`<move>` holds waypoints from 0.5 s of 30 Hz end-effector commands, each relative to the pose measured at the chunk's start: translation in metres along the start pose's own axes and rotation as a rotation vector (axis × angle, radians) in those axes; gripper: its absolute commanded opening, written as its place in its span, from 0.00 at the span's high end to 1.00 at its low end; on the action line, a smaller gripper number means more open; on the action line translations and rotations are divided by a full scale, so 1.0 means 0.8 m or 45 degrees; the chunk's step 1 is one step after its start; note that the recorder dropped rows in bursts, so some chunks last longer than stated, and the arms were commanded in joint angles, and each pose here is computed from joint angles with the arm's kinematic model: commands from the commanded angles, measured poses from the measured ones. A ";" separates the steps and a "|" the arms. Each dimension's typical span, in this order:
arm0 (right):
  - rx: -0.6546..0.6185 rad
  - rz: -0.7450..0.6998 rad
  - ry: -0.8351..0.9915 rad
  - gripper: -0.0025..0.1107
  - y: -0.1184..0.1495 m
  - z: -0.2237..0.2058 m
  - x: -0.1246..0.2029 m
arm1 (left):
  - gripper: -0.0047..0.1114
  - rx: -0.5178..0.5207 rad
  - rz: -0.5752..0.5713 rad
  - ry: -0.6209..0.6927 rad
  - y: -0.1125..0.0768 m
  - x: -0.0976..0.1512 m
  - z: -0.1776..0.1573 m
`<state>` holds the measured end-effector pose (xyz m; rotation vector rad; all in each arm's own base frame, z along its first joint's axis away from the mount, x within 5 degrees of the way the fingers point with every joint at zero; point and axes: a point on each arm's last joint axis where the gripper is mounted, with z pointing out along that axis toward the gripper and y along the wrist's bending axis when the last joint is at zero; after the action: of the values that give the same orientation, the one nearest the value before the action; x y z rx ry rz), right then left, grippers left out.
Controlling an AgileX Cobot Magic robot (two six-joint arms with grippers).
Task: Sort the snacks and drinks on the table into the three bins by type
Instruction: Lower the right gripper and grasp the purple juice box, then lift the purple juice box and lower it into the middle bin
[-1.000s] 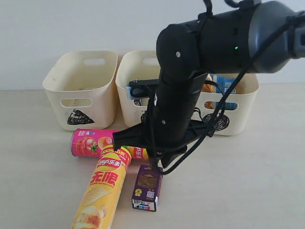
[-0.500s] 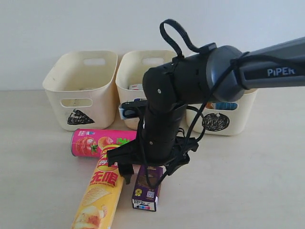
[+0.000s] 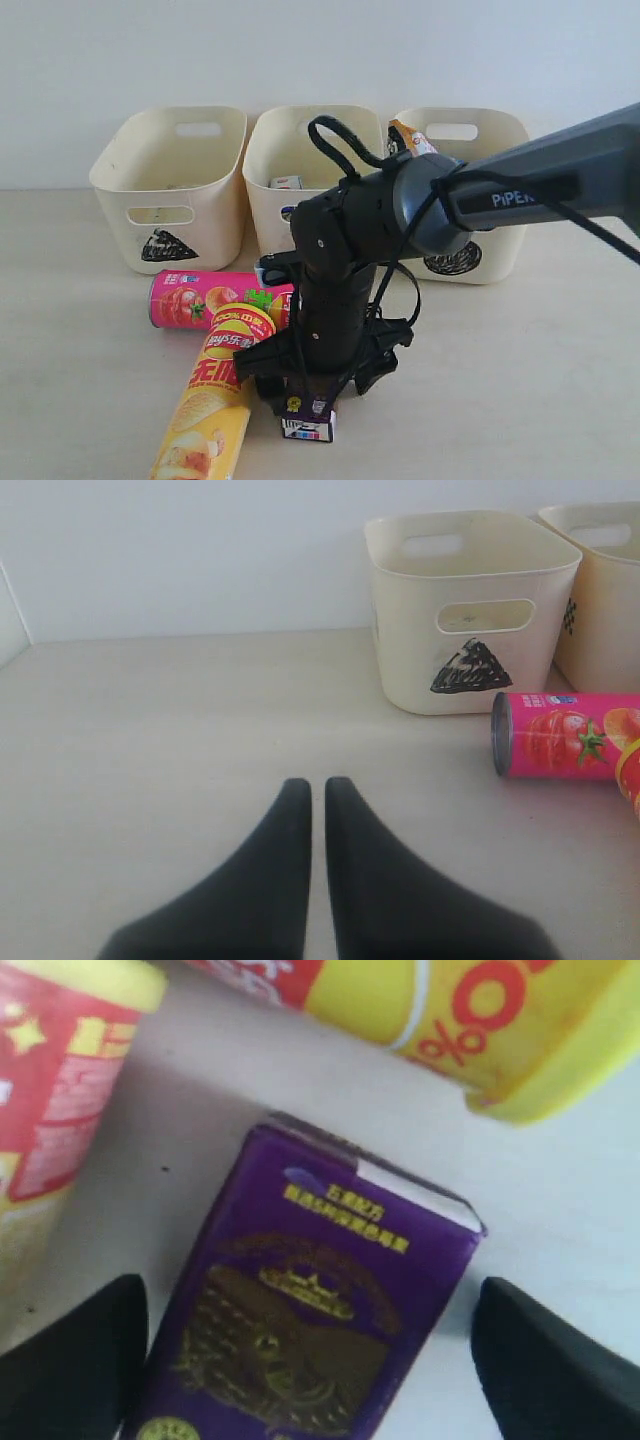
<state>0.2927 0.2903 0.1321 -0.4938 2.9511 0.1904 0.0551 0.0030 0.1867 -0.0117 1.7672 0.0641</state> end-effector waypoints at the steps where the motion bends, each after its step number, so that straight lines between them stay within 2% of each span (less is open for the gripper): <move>1: 0.032 -0.010 0.014 0.45 -0.003 0.006 0.001 | 0.93 0.010 -0.014 -0.017 -0.001 -0.002 -0.001; 2: 0.041 -0.015 0.023 0.52 -0.004 0.006 0.002 | 0.93 0.010 -0.014 -0.017 -0.001 -0.002 -0.001; 6: 0.080 -0.027 0.107 0.95 -0.007 0.006 0.010 | 0.93 0.010 -0.014 -0.017 -0.001 -0.002 -0.001; 10: 0.132 -0.081 0.232 0.98 -0.012 0.003 0.020 | 0.93 0.010 -0.014 -0.017 -0.001 -0.002 -0.001; 15: 0.123 -0.224 0.200 0.98 -0.013 -0.028 0.019 | 0.93 0.010 -0.014 -0.017 -0.001 -0.002 -0.001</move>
<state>0.2827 0.2778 0.1346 -0.6607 3.0543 0.0164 0.0551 0.0030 0.1867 -0.0117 1.7672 0.0641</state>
